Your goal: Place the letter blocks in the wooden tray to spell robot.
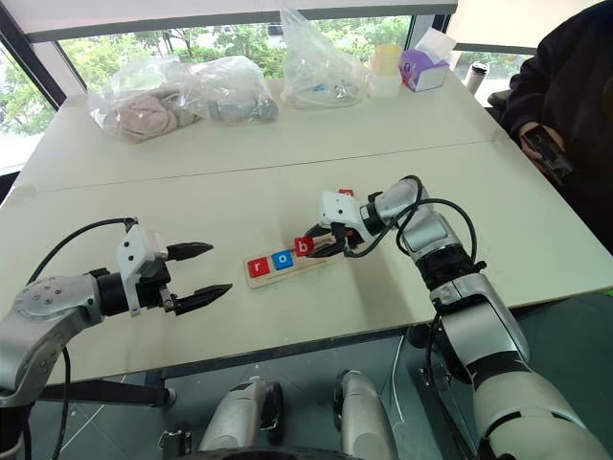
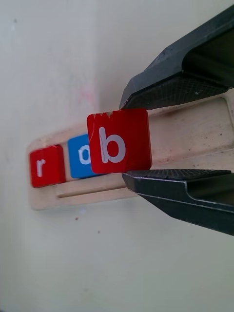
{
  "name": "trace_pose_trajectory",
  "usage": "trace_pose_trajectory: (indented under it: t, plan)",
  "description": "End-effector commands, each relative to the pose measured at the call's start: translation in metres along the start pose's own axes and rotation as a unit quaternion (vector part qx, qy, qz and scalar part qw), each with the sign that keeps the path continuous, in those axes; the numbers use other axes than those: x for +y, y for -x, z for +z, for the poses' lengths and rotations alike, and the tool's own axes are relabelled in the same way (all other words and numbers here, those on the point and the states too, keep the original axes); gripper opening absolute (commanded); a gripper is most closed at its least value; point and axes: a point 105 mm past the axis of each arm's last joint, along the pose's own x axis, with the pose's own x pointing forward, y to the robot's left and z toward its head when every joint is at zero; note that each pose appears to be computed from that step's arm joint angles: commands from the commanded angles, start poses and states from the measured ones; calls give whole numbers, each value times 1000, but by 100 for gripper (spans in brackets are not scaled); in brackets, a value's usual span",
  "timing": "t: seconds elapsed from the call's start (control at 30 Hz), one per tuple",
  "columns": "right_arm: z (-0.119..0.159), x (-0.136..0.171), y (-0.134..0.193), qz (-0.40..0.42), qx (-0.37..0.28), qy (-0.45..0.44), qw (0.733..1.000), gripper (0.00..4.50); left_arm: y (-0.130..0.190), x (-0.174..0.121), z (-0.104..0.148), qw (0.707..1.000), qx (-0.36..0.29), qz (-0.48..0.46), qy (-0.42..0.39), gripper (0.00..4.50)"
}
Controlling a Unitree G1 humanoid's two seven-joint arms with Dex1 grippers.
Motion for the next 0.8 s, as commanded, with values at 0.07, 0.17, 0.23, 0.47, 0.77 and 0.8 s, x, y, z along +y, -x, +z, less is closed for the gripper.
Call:
trace_pose_trajectory:
  t: [0.07, 0.17, 0.23, 0.47, 0.77, 0.8]
  plan:
    - [5, -6, 1, 3, 7, 27, 1000, 119, 5, 0, 11, 1000, -16, 10, -14, 450]
    - [5, -6, -3, 8, 5, 26, 1000, 119, 5, -1, 11, 1000, -16, 12, -13, 450]
    - [5, -7, -6, 9, 5, 27, 1000, 119, 5, -2, 10, 1000, -15, 13, -14, 450]
    - [5, -8, -10, 12, 4, 29, 999, 119, 5, -2, 11, 1000, -17, 15, -14, 450]
    - [3, -8, -12, 12, 6, 30, 999, 119, 4, -4, 11, 1000, -18, 16, -12, 450]
    - [3, -9, -12, 10, 6, 30, 999, 119, 4, -3, 12, 1000, -18, 16, -12, 450]
